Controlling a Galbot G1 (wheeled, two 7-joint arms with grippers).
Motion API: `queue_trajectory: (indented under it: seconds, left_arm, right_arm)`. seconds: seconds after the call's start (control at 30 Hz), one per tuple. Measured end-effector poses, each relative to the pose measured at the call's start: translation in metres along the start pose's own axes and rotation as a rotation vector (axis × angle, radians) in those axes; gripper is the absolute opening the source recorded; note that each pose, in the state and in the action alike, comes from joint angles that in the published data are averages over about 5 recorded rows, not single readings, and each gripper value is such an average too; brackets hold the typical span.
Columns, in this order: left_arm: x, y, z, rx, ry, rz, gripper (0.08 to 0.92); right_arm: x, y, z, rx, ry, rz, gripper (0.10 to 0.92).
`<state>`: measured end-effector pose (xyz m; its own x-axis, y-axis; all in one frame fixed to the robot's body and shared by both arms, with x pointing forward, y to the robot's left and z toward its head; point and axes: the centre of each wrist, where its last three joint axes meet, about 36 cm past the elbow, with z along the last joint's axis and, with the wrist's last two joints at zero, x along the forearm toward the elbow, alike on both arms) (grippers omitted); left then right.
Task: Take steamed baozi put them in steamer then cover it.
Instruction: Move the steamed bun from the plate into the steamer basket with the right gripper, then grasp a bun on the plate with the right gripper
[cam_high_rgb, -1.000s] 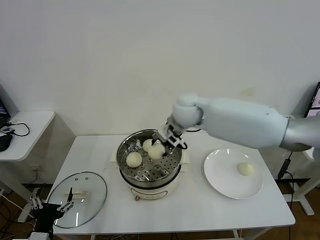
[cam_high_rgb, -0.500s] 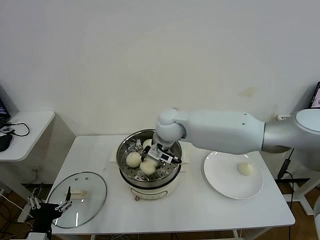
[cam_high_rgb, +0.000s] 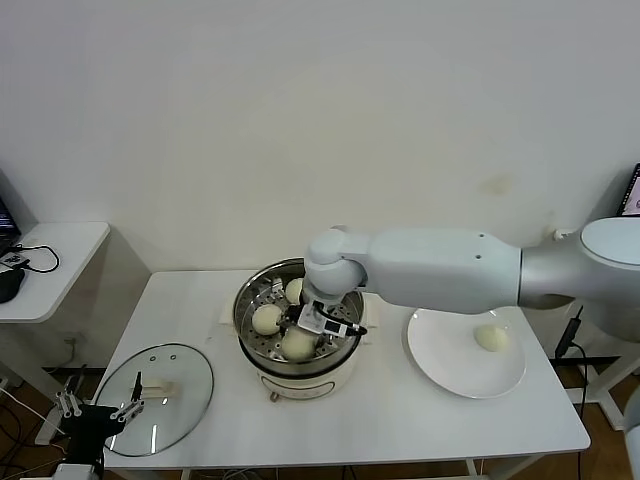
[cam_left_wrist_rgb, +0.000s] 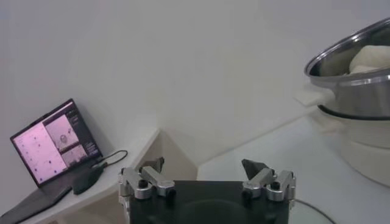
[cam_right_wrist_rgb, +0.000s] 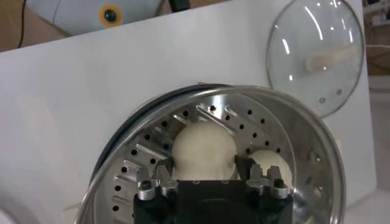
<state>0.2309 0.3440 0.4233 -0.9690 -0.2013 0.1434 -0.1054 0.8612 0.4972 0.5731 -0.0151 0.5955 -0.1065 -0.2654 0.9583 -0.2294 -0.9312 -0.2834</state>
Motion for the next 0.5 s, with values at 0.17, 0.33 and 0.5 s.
queue_trajectory:
  seconds: [0.17, 0.33, 0.5]
  left_arm:
    - [-0.001, 0.0, -0.001, -0.002, -0.004, 0.0, 0.823]
    - [-0.002, 0.003, -0.001, -0.009, -0.008, -0.002, 0.823]
    - [-0.002, 0.007, 0.0, -0.018, -0.008, -0.004, 0.823]
  right_arm:
    - [0.009, 0.0, 0.006, -0.003, 0.012, 0.006, 0.821]
    - [0.028, 0.002, 0.019, -0.041, 0.039, 0.021, 0.823]
    - [0.052, 0.013, 0.037, -0.137, 0.058, 0.052, 0.823]
